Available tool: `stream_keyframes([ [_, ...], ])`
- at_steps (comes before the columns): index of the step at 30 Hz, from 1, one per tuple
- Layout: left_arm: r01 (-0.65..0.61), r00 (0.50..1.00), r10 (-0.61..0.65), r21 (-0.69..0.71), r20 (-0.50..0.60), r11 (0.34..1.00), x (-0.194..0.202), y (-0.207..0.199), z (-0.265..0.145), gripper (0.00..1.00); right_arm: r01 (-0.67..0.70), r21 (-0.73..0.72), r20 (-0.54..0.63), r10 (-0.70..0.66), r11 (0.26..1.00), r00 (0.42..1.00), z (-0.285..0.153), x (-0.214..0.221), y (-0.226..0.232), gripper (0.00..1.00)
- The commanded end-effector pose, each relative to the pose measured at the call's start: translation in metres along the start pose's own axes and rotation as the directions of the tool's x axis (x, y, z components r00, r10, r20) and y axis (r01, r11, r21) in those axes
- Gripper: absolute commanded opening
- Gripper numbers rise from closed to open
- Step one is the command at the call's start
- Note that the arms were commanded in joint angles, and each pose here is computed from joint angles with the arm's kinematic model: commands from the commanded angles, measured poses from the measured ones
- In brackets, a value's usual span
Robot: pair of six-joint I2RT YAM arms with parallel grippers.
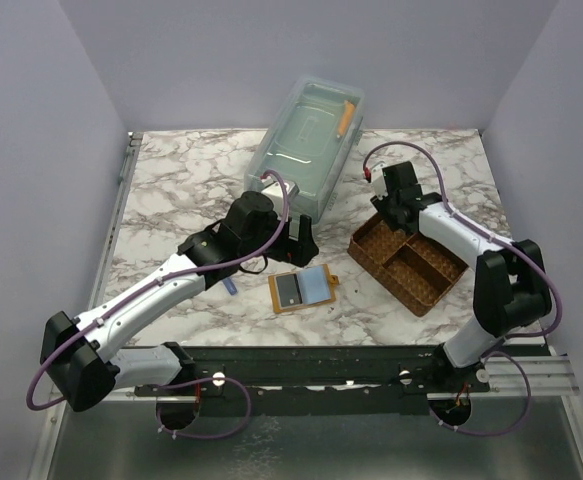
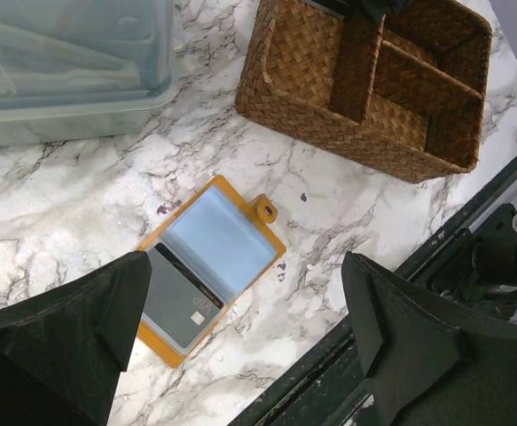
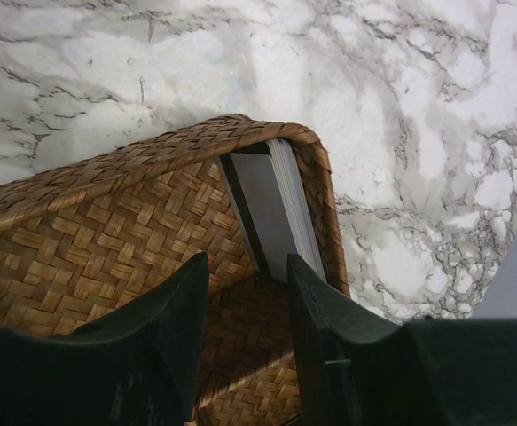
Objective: Put the credit cards into the card holder
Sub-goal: Pick up the credit card from the storage box.
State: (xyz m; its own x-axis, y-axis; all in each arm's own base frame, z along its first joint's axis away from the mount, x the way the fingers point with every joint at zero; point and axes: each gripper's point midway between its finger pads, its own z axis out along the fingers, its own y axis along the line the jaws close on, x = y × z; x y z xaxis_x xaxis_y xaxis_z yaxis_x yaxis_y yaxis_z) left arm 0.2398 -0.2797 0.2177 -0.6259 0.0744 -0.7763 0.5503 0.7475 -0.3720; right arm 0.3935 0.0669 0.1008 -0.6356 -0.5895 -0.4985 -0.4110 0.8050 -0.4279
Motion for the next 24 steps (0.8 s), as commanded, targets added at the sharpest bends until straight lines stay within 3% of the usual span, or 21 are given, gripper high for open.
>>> stream_keyframes([
  [1, -0.014, 1.000, 0.014, -0.040, -0.017, 0.999, 0.007, 0.008, 0.003, 0.97, 0.069, 0.032, -0.018, -0.068, 0.997, 0.998, 0.016, 0.008, -0.001, 0.44],
  [24, -0.028, 0.999, 0.026, -0.060, -0.036, 0.998, 0.012, 0.012, 0.007, 0.97, 0.216, 0.126, -0.078, -0.207, 0.968, 0.975, 0.046, 0.021, -0.013, 0.44],
])
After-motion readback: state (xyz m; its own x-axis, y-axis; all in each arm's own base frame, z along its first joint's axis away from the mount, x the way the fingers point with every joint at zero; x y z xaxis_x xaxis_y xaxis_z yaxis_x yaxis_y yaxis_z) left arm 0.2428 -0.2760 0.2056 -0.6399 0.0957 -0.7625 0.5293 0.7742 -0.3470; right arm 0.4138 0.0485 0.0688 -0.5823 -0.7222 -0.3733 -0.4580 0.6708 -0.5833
